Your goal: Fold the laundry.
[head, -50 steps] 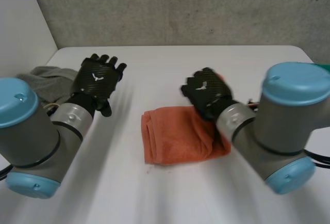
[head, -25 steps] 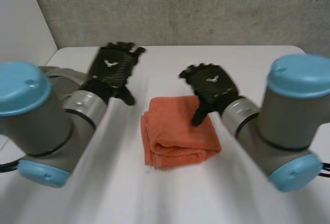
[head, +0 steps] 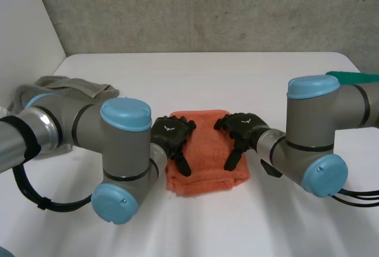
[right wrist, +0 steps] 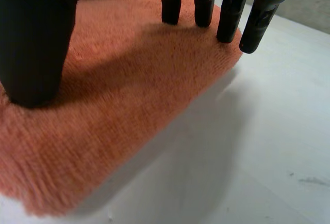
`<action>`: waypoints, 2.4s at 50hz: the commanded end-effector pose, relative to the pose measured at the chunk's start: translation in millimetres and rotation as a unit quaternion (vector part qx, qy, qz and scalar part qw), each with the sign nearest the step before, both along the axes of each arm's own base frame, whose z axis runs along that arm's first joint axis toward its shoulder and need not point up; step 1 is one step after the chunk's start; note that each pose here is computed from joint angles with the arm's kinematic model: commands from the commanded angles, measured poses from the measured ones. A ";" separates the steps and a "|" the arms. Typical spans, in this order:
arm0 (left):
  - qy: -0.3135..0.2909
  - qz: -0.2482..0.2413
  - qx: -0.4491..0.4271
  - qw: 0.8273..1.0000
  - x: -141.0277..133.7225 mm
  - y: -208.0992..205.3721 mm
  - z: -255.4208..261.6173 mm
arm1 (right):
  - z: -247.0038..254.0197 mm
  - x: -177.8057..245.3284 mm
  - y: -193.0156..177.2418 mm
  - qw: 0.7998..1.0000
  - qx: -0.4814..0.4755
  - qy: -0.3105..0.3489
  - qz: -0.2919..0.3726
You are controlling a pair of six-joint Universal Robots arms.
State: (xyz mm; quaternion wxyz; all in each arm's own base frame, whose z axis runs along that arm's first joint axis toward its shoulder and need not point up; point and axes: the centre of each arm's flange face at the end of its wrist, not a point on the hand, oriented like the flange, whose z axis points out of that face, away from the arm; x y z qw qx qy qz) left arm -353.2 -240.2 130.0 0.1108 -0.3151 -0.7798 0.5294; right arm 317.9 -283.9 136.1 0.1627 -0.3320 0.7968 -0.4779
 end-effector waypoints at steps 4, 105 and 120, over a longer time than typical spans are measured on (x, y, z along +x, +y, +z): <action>-0.058 -0.018 -0.007 0.998 8.4 8.5 1.9 | -0.7 -1.7 -1.7 0.996 -0.055 0.066 0.034; 0.097 -0.134 -0.060 0.984 32.2 0.5 125.4 | 10.4 -122.6 -124.7 0.940 -0.304 0.155 -0.016; 0.104 -0.131 -0.060 0.984 31.7 -0.7 125.2 | 130.6 -147.2 -228.4 0.871 -0.476 0.012 -0.120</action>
